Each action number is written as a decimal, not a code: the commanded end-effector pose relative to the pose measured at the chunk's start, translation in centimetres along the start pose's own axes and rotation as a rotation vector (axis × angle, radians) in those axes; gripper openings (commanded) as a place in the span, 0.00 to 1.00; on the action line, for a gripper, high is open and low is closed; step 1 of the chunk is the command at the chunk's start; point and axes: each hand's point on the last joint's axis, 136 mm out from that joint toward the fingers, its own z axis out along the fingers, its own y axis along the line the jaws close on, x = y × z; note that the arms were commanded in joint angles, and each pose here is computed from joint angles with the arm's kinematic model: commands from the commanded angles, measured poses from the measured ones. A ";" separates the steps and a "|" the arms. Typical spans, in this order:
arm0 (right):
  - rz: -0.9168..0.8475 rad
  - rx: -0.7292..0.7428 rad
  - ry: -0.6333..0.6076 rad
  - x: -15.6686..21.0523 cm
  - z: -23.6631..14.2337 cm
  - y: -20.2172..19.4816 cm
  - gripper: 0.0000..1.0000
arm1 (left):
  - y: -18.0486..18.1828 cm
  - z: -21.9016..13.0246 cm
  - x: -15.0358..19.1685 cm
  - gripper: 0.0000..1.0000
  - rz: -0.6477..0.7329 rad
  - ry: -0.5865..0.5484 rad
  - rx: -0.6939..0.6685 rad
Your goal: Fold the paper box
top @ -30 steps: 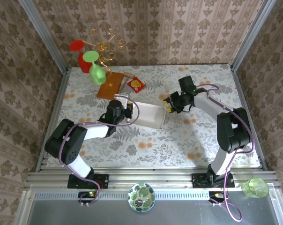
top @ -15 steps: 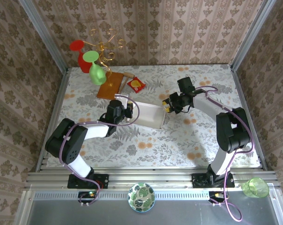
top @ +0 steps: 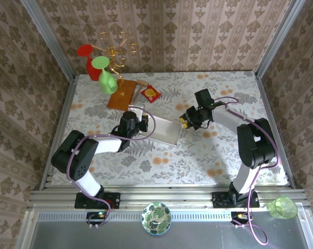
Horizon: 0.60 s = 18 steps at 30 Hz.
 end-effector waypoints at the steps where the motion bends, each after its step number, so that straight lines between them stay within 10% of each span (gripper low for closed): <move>1: -0.081 -0.008 -0.015 0.3 0.1 0.1 0.20 | -1.2 0.1 0.7 0.00 0.001 0.007 0.039; 18: -0.170 -0.015 -0.069 0.8 -1.3 -0.7 0.28 | -0.9 -1.1 4.0 0.00 0.065 0.043 -0.037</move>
